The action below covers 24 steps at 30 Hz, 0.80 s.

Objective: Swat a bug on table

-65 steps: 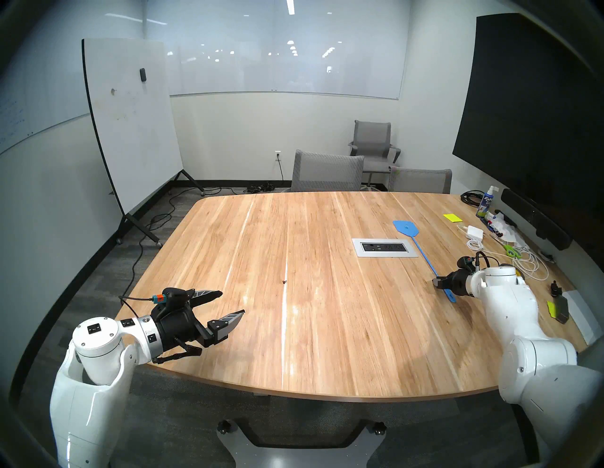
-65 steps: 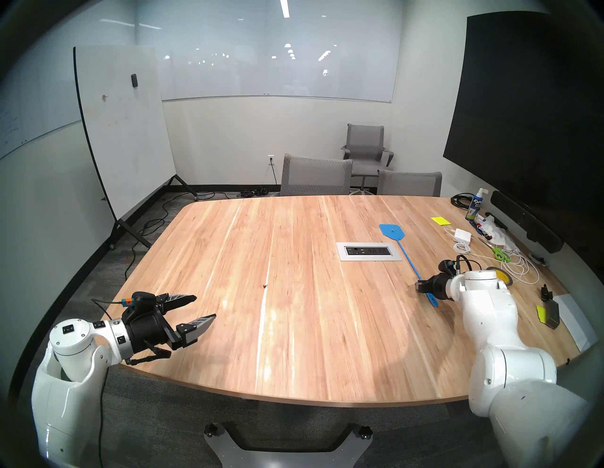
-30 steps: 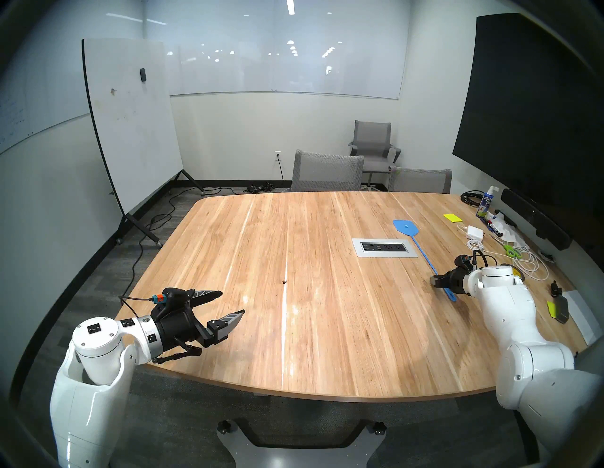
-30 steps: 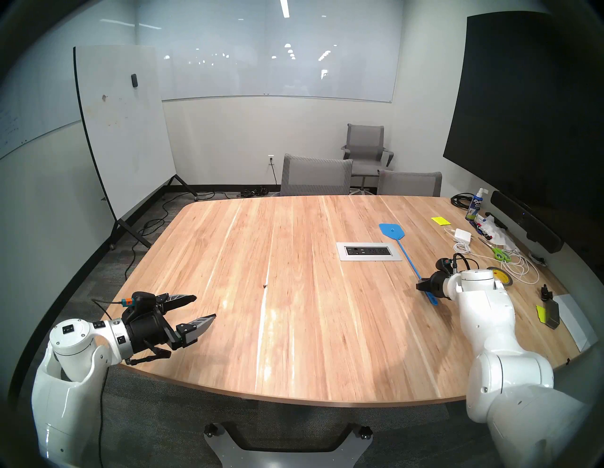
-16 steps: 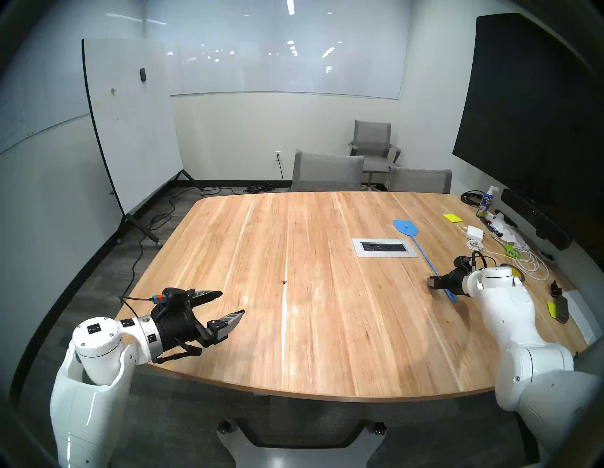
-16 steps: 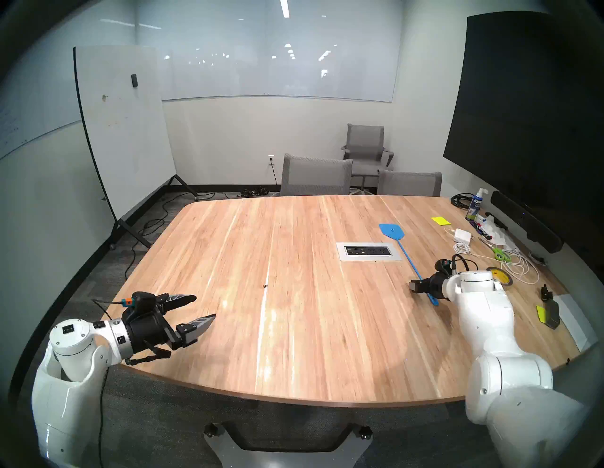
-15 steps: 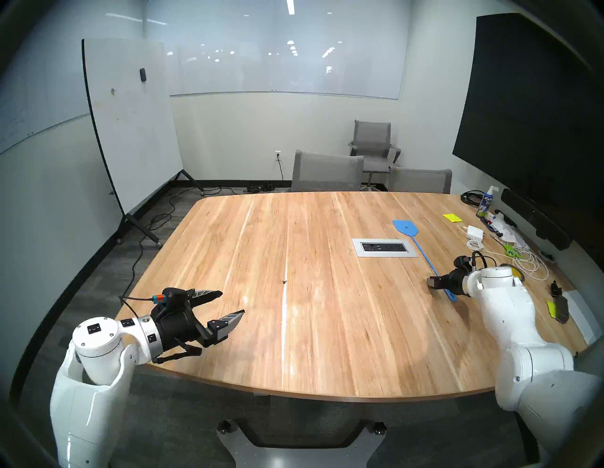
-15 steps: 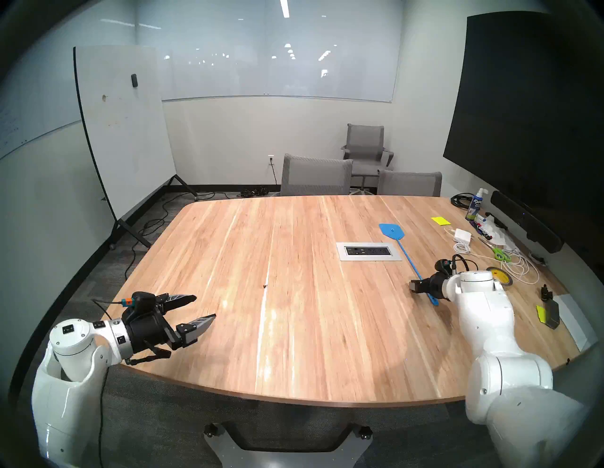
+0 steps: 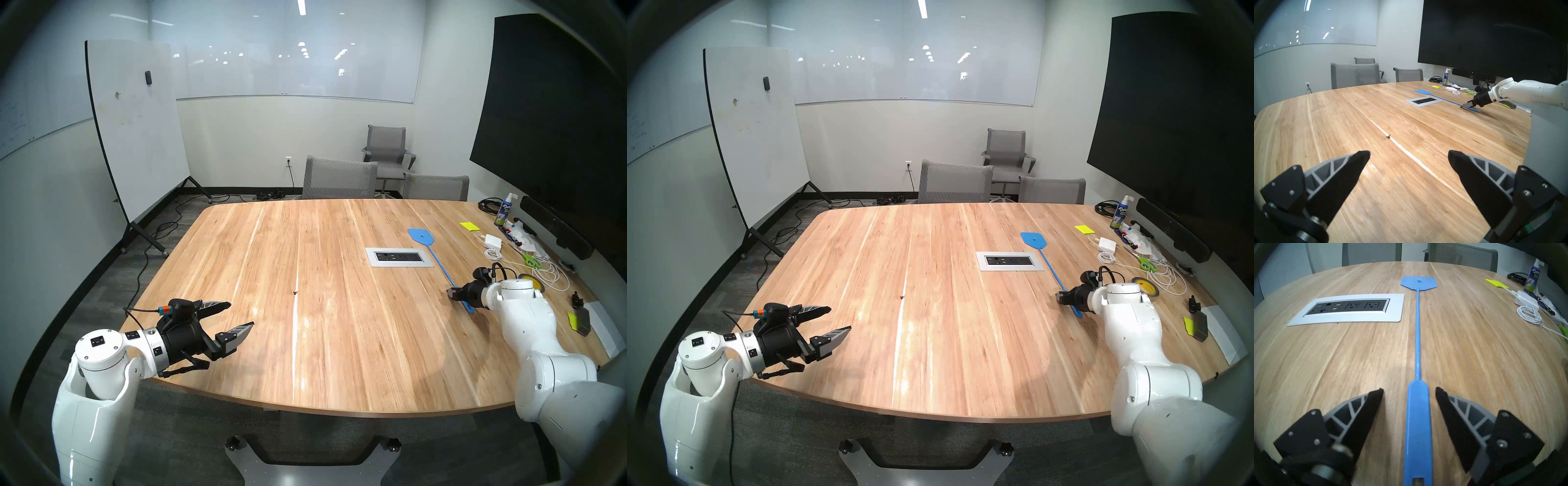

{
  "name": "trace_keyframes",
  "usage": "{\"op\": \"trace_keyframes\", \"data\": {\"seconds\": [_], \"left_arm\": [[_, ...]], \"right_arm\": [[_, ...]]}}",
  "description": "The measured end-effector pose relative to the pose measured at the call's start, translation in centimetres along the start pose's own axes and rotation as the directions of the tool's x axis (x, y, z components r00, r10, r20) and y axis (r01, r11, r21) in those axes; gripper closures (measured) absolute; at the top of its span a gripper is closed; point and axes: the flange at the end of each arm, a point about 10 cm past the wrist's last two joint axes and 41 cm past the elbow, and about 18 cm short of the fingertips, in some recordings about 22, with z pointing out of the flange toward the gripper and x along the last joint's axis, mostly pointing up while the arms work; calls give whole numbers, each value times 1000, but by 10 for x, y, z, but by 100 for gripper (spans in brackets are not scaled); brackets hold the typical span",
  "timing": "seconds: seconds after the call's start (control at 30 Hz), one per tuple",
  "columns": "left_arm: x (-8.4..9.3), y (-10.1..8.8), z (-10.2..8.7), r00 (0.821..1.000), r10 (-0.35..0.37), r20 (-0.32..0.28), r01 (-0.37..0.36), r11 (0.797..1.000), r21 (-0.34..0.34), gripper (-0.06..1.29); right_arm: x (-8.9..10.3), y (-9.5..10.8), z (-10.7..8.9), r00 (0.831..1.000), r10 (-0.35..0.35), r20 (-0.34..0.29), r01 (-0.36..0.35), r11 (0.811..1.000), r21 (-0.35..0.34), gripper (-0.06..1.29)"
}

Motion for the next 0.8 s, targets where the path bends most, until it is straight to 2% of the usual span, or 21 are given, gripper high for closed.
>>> {"op": "trace_keyframes", "data": {"seconds": [0.17, 0.3, 0.43, 0.5, 0.73, 0.8], "left_arm": [[0, 0, 0, 1000, 0, 0, 0, 1000, 0, -2], [0, 0, 0, 1000, 0, 1, 0, 1000, 0, -2], [0, 0, 0, 1000, -1, 1, 1, 1000, 0, -2], [0, 0, 0, 1000, -1, 1, 1, 1000, 0, -2], [0, 0, 0, 1000, -1, 1, 1, 1000, 0, -2], [0, 0, 0, 1000, -1, 1, 1, 1000, 0, -2]], "right_arm": [[0, 2, 1, 1000, 1, 0, -1, 1000, 0, 42], [1, 4, 1, 1000, -5, 2, 6, 1000, -1, 65], [1, 5, 1, 1000, -10, 2, 10, 1000, 1, 69], [2, 6, 1, 1000, -12, 0, 12, 1000, 3, 79], [2, 6, 1, 1000, -18, -2, 18, 1000, 6, 95], [1, 7, 0, 1000, -20, -3, 20, 1000, 8, 96]]}}
